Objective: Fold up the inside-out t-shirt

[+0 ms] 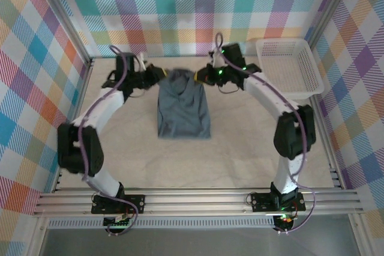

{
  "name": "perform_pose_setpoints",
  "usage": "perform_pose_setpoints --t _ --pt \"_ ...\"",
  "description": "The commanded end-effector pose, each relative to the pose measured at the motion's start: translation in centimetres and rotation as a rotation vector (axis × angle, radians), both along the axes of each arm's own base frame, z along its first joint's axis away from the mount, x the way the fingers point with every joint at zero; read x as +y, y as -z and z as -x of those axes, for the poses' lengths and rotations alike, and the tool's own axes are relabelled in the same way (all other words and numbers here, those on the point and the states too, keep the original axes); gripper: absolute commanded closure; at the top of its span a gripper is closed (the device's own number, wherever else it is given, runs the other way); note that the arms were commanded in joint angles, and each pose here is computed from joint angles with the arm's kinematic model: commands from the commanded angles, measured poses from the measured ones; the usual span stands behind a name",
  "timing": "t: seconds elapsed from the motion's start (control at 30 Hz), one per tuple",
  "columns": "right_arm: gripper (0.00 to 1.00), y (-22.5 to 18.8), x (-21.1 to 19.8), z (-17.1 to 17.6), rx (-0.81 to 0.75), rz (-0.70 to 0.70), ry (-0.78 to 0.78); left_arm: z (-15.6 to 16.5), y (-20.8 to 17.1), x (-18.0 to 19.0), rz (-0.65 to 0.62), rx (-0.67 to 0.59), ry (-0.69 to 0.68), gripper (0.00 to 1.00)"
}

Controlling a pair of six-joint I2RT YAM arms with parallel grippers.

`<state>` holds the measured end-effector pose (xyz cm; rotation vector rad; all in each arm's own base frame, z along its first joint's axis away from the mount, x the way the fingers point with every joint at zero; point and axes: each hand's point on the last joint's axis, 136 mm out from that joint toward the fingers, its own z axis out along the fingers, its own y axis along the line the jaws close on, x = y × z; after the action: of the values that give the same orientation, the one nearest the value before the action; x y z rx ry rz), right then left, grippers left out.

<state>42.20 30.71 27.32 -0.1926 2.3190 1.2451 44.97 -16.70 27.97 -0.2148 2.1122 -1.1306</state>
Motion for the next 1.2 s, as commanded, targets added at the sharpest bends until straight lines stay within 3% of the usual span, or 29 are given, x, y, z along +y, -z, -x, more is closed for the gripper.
perform_pose_setpoints --t 0.0,0.1,0.2,0.3,0.43,0.53,0.67,0.87,1.03,1.17 --pt "1.0 -5.1 -0.4 2.0 -0.171 -0.069 -0.079 3.3 -4.8 -0.6 0.048 -0.12 0.055 1.0" --pt "1.0 -0.7 -0.5 3.4 -0.1 -0.087 -0.098 5.5 -0.7 -0.3 -0.009 -0.065 0.043 1.0" --pt "1.0 7.8 -1.0 6.0 0.104 -0.063 -0.101 8.8 7.1 -0.5 -0.035 0.105 0.064 1.0" --pt "1.0 13.8 -2.2 9.6 0.252 -0.042 -0.091 13.1 13.5 -1.0 -0.091 0.261 0.103 1.0" --pt "1.0 17.9 -3.6 14.8 0.363 0.012 -0.105 18.5 19.2 -0.9 -0.176 0.435 0.146 1.0" --pt "1.0 18.3 -4.4 16.8 0.395 0.034 -0.109 20.5 21.3 -0.4 -0.214 0.508 0.142 1.0" --pt "1.0 15.8 -4.7 15.8 0.326 0.063 -0.082 18.4 18.8 -0.4 -0.223 0.419 0.113 1.0" --pt "1.0 14.3 -4.7 10.1 0.214 0.198 0.008 12.0 14.0 0.3 -0.34 0.226 0.016 1.0" --pt "1.0 17.1 -4.8 5.1 0.193 0.307 0.067 6.0 15.3 1.6 -0.498 0.188 -0.086 1.0" --pt "1.0 20.4 -4.5 2.4 0.234 0.345 0.072 3.3 19.6 1.6 -0.536 0.25 -0.106 1.0"
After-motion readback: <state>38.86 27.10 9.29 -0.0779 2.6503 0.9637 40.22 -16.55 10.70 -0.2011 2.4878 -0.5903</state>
